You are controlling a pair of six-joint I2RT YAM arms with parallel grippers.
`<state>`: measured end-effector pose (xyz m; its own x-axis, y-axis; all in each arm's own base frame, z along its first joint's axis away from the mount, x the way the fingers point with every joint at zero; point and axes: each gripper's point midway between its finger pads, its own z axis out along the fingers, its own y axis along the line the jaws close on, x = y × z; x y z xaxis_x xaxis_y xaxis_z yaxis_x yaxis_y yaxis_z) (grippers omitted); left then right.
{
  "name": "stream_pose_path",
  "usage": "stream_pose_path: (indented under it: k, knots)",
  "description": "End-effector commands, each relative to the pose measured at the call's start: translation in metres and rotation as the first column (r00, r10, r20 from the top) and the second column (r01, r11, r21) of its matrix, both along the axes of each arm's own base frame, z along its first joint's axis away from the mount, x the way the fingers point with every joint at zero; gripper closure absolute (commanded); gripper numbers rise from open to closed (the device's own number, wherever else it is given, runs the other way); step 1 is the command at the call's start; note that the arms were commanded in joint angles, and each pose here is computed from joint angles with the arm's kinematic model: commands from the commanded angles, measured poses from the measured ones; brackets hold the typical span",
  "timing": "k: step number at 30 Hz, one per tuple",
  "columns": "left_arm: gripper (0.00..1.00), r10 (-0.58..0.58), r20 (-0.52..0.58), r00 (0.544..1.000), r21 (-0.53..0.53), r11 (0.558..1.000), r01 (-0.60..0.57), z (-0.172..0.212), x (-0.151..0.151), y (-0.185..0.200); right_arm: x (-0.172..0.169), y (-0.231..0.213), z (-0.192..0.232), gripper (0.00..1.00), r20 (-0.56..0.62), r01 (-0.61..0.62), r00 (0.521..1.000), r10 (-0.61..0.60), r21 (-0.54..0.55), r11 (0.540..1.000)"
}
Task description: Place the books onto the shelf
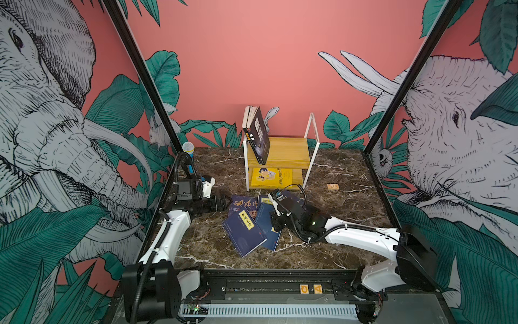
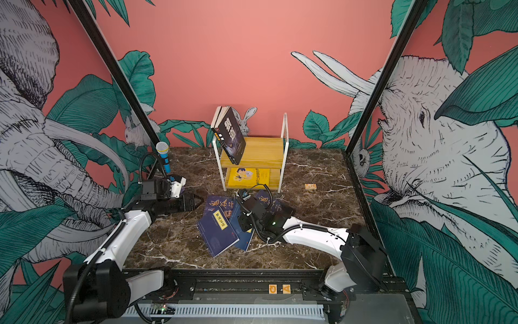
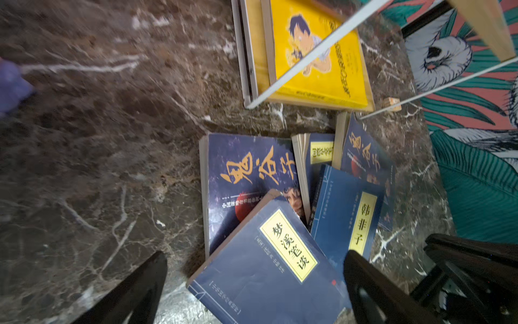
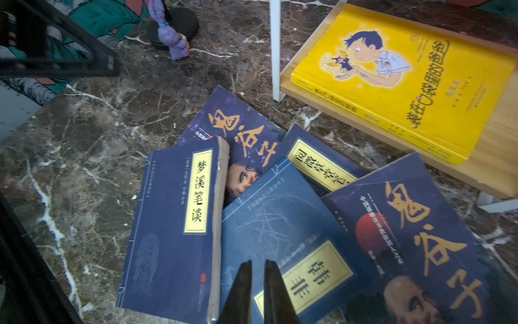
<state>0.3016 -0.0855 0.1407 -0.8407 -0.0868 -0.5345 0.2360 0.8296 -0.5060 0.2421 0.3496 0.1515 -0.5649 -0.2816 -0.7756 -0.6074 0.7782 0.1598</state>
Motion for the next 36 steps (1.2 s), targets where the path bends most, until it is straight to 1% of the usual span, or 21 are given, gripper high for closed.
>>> stream_pose_path:
  k: [1, 4, 7, 9, 12, 15, 20, 22, 26, 29, 30, 33, 36]
  knots:
    - [0.01, -0.106, -0.088, 0.991, -0.047, 0.994, 0.102, -0.005, -0.008, -0.011, -0.007, 0.019, -0.007, 0.99, -0.017, -0.030, 0.999, 0.030, 0.040, 0.999]
    - [0.01, -0.154, -0.144, 0.977, -0.076, 0.987, 0.144, -0.013, -0.009, -0.016, -0.020, 0.035, -0.014, 1.00, -0.049, -0.096, 0.994, 0.097, 0.026, 0.995]
    - [0.01, -0.176, -0.157, 0.972, -0.059, 0.984, 0.168, -0.017, -0.006, -0.014, -0.031, 0.045, -0.024, 1.00, -0.067, -0.157, 0.985, 0.157, 0.000, 0.988]
    - [0.01, -0.194, -0.176, 0.965, -0.048, 0.981, 0.189, -0.020, -0.008, -0.013, -0.036, 0.048, -0.041, 1.00, -0.106, -0.182, 0.978, 0.177, -0.037, 0.983]
    - [0.01, -0.218, -0.173, 0.960, -0.015, 0.976, 0.219, -0.025, -0.013, -0.011, -0.045, 0.055, -0.054, 1.00, -0.154, -0.225, 0.965, 0.214, -0.061, 0.972]
    - [0.01, -0.255, -0.166, 0.953, 0.011, 0.965, 0.261, -0.029, -0.017, -0.010, -0.049, 0.061, -0.065, 1.00, -0.163, -0.245, 0.959, 0.232, -0.070, 0.967]
    - [0.01, -0.276, -0.203, 0.939, 0.042, 0.956, 0.290, -0.032, -0.017, -0.005, -0.048, 0.059, -0.081, 1.00, -0.195, -0.240, 0.957, 0.214, -0.123, 0.963]
    - [0.01, -0.286, -0.217, 0.933, 0.038, 0.953, 0.301, -0.034, -0.018, -0.005, -0.048, 0.055, -0.088, 1.00, -0.199, -0.239, 0.957, 0.211, -0.133, 0.962]
    - [0.01, -0.289, -0.254, 0.923, 0.040, 0.950, 0.309, -0.040, -0.018, -0.005, -0.049, 0.044, -0.105, 1.00, -0.226, -0.229, 0.957, 0.184, -0.190, 0.955]
    - [0.01, -0.305, -0.288, 0.908, 0.049, 0.942, 0.332, -0.046, -0.020, -0.006, -0.049, 0.038, -0.113, 1.00, -0.227, -0.211, 0.960, 0.166, -0.191, 0.959]
    - [0.01, -0.323, -0.301, 0.898, 0.048, 0.935, 0.352, -0.049, -0.021, -0.009, -0.048, 0.035, -0.118, 1.00, -0.230, -0.203, 0.961, 0.156, -0.195, 0.960]
    - [0.02, -0.362, -0.375, 0.853, 0.113, 0.896, 0.429, -0.065, -0.029, -0.009, -0.044, 0.026, -0.130, 1.00, -0.254, -0.167, 0.961, 0.111, -0.210, 0.963]
    - [0.04, -0.399, -0.410, 0.820, 0.128, 0.865, 0.484, -0.072, -0.031, -0.016, -0.045, 0.021, -0.136, 1.00, -0.256, -0.155, 0.962, 0.100, -0.207, 0.966]
